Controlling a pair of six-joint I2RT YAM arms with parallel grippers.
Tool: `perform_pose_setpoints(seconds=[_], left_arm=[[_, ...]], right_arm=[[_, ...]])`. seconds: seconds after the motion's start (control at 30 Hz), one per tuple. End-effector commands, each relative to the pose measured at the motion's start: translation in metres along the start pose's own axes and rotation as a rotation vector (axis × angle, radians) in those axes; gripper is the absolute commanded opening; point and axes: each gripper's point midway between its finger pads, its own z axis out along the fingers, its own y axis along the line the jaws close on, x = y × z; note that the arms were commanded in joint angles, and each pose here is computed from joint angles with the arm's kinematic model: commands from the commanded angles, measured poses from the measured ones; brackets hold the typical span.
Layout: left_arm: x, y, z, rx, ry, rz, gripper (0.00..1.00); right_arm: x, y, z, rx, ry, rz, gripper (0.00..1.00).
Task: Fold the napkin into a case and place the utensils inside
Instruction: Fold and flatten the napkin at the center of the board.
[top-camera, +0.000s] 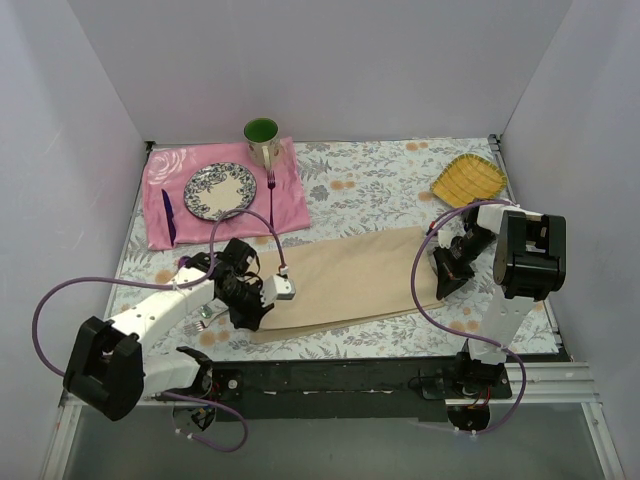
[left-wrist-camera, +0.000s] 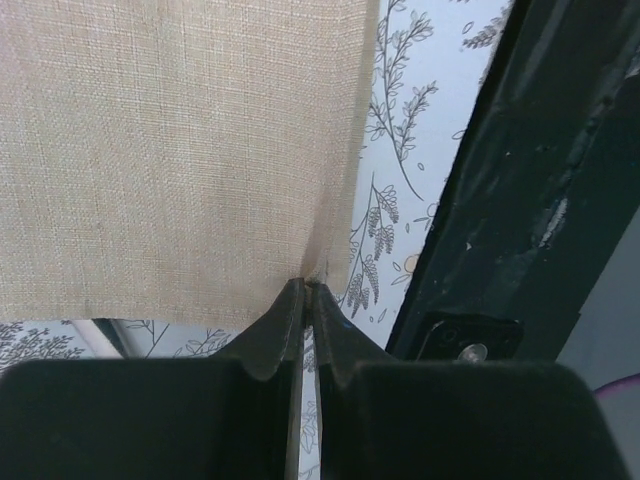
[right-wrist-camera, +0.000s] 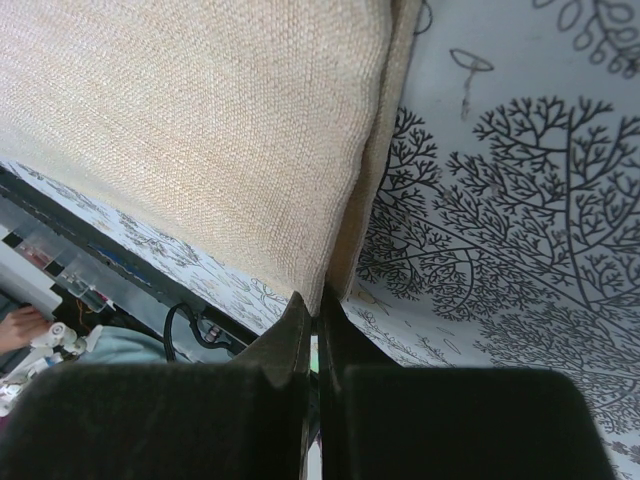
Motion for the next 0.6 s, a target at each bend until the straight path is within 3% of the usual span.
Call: perform_pose_setpoints(seconds=[0.0,0.3,0.57], left_arm=[[0.009,0.016,0.014,-0.07,0.019,-0.01,0.0],[0.001,0.048,0.038,-0.137,0.014,-0.107,0.0],[0.0,0.071,0.047,-0.183,0.045,-0.077,0.0]], right_arm=[[-0.007,-0.015,0.0,0.061,-0.008,-0.021,0.01],[-0.009,-0.018,0.0,0.071,-0.019,0.001,0.01],[-0.025,-0.024,-0.012,0.081,-0.079,0.012,0.01]])
